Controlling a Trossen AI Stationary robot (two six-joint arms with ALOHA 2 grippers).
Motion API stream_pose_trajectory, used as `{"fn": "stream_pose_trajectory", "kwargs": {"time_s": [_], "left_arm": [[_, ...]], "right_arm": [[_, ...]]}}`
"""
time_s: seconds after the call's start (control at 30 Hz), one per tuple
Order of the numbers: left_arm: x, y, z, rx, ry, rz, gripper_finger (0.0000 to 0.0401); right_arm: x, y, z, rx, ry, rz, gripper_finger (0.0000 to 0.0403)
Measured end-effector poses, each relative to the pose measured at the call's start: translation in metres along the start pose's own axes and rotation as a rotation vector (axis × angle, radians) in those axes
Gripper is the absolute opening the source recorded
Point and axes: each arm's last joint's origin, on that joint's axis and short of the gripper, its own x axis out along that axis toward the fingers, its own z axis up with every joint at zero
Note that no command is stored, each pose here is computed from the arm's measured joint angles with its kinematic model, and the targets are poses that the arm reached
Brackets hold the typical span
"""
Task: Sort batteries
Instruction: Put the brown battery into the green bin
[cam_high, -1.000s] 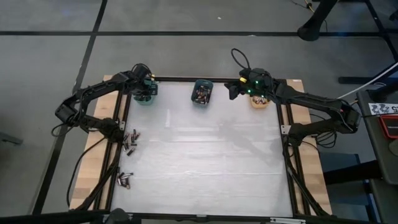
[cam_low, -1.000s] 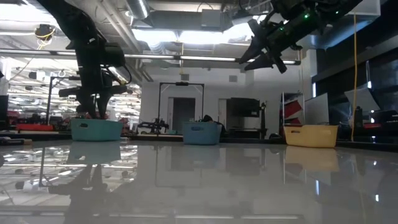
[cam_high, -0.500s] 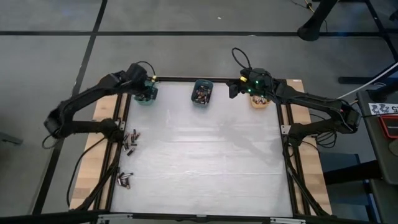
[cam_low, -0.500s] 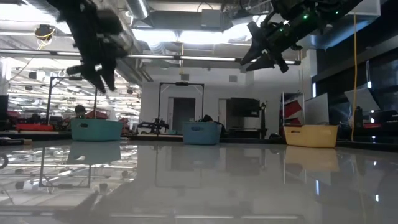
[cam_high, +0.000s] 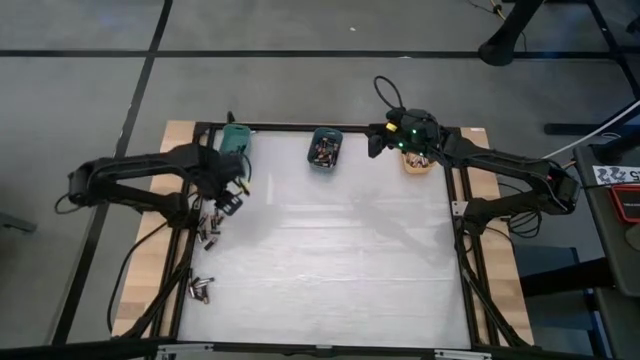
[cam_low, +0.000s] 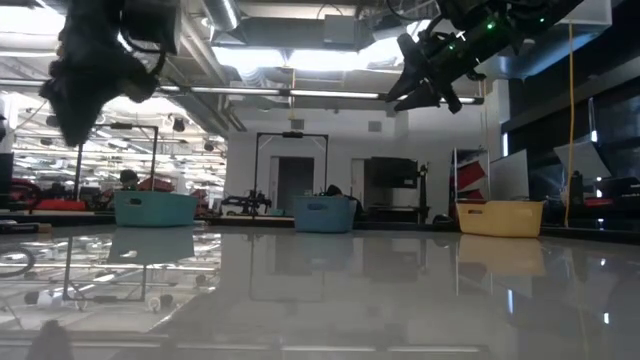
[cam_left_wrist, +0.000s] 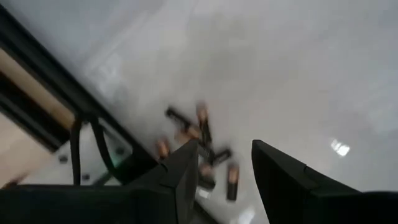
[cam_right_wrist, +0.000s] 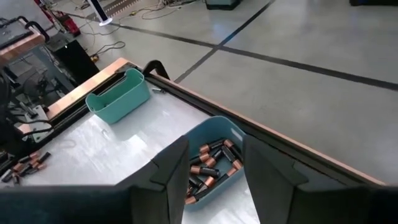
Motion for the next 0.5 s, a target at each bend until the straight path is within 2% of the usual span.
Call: {"fn": "stream_pose_trajectory", "kwargs": {"time_s": [0.23, 0.5], "left_arm": [[0.034, -0.011, -0.003, 0.012, 0.137, 0.093, 0.0140], [0.060, -0.012, -0.006, 0.024, 0.123, 0.083, 0.0140]], "right_arm": [[0.000, 0.000, 0.000, -0.041, 0.000, 0.000, 0.0147], [0.000, 0.001, 0.000, -0.041, 0.009, 0.026, 0.0147]]}}
